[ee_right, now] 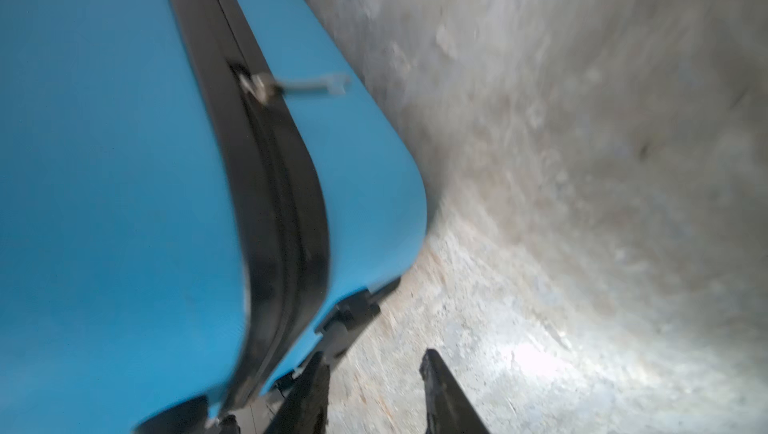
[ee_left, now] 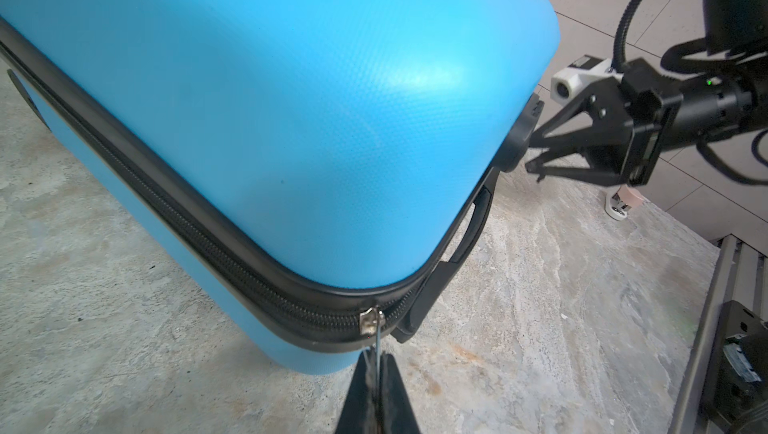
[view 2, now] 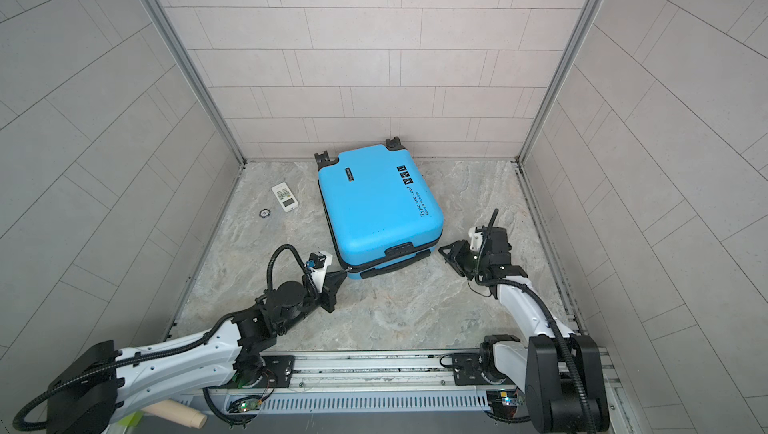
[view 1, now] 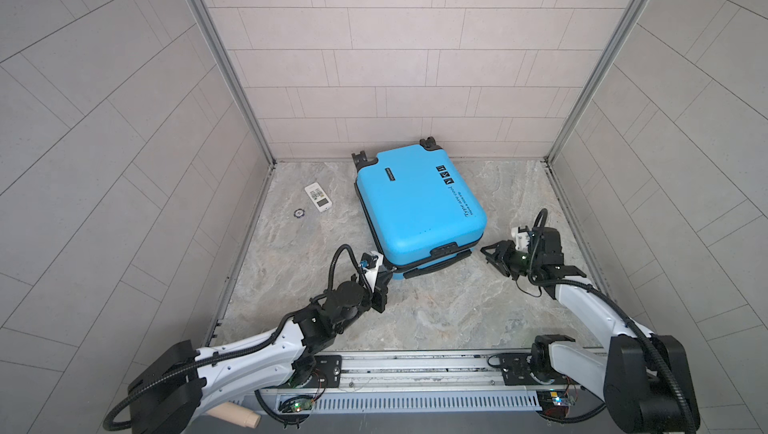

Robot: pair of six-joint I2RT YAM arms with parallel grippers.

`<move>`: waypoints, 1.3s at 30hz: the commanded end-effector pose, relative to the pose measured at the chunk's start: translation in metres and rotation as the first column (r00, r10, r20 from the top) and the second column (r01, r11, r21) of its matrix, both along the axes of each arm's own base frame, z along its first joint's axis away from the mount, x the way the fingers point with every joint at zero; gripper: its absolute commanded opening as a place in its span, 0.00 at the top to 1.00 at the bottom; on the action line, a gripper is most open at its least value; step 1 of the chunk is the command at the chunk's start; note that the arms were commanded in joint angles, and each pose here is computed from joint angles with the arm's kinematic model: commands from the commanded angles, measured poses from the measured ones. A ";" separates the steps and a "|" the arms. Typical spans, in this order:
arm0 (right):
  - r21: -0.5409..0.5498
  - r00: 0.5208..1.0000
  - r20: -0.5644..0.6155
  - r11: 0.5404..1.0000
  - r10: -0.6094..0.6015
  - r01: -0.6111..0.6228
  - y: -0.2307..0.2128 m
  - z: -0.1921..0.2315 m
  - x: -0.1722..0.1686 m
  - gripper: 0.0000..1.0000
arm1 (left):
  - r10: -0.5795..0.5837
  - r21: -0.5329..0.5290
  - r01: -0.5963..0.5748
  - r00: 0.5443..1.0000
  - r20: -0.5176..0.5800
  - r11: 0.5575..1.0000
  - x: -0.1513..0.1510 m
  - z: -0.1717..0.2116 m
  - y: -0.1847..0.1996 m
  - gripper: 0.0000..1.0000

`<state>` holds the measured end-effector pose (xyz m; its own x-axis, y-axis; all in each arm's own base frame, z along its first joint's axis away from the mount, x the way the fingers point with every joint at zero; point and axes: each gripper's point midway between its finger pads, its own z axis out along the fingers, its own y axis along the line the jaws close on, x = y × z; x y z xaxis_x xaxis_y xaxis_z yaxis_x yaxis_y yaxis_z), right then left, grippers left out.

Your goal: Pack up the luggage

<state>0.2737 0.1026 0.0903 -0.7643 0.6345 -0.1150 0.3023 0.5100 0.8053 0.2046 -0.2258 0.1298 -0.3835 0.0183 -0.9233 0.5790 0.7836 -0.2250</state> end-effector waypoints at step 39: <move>0.114 0.973 0.158 0.982 -0.170 0.153 0.076 -0.005 0.029 0.81 | -0.052 -0.035 0.051 0.998 -0.025 0.998 -0.006 0.005 -0.011 1.00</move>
<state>0.2886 0.1866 0.0767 -0.6839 0.7224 -0.1024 0.2683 0.3794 0.8855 0.2057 -0.2214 0.1209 -0.4107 0.0280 -0.9113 0.5543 0.8013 -0.2252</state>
